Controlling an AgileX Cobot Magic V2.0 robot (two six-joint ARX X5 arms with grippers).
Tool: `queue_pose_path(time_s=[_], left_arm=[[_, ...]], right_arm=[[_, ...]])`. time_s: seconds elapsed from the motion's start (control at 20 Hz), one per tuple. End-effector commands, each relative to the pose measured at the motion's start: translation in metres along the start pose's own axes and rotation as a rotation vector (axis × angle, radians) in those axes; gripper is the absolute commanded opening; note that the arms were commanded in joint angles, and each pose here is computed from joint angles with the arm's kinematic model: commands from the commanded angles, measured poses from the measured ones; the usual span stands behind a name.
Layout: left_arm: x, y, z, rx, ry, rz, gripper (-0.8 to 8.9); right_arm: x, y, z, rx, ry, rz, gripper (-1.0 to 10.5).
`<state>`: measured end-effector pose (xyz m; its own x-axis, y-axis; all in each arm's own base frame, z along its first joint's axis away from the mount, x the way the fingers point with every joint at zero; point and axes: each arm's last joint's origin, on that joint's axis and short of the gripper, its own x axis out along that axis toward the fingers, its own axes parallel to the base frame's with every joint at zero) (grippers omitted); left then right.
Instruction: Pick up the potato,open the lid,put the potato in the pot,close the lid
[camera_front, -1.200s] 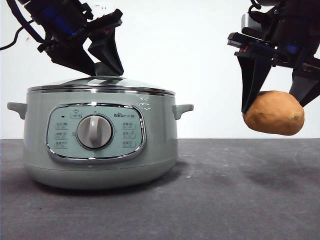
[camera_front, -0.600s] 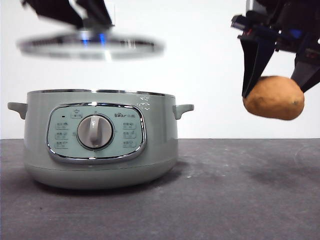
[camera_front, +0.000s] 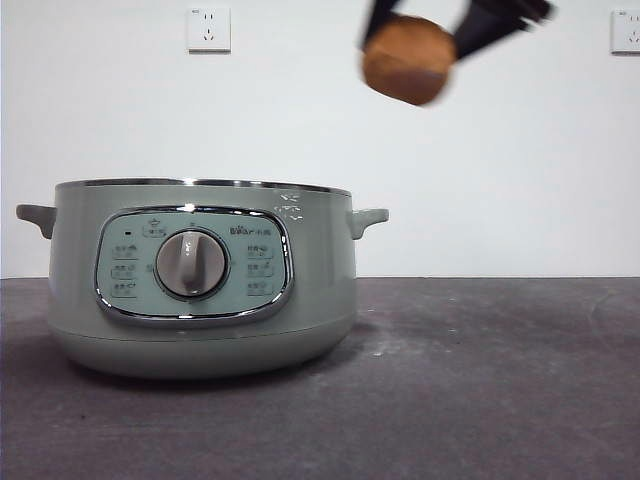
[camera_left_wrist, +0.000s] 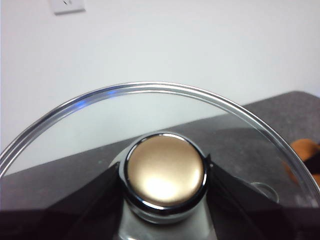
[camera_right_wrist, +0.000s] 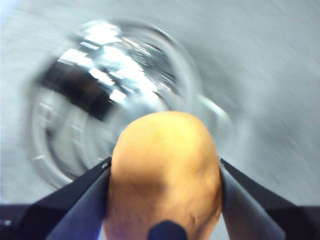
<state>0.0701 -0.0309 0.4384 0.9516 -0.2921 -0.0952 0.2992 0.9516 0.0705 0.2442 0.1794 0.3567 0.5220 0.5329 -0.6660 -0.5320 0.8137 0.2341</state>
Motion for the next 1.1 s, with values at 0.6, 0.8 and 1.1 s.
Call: queue_pose_path(time_s=[0.6,0.8,1.1], left_arm=[[-0.03,0.006,0.001,-0.005,-0.056,0.025,-0.08],[-0.03,0.006,0.001,-0.003,-0.048,0.025,-0.08],[-0.024,0.005,0.0,-0.005,-0.026,0.024,-0.08]], right_arm=[[0.177,0.051,0.036,-0.225,0.182,0.067,-0.1],[0.209,0.045,0.018,-0.228,0.262,0.054,-0.1],[0.225,0.04,0.004,-0.228,0.346,0.04,-0.1]])
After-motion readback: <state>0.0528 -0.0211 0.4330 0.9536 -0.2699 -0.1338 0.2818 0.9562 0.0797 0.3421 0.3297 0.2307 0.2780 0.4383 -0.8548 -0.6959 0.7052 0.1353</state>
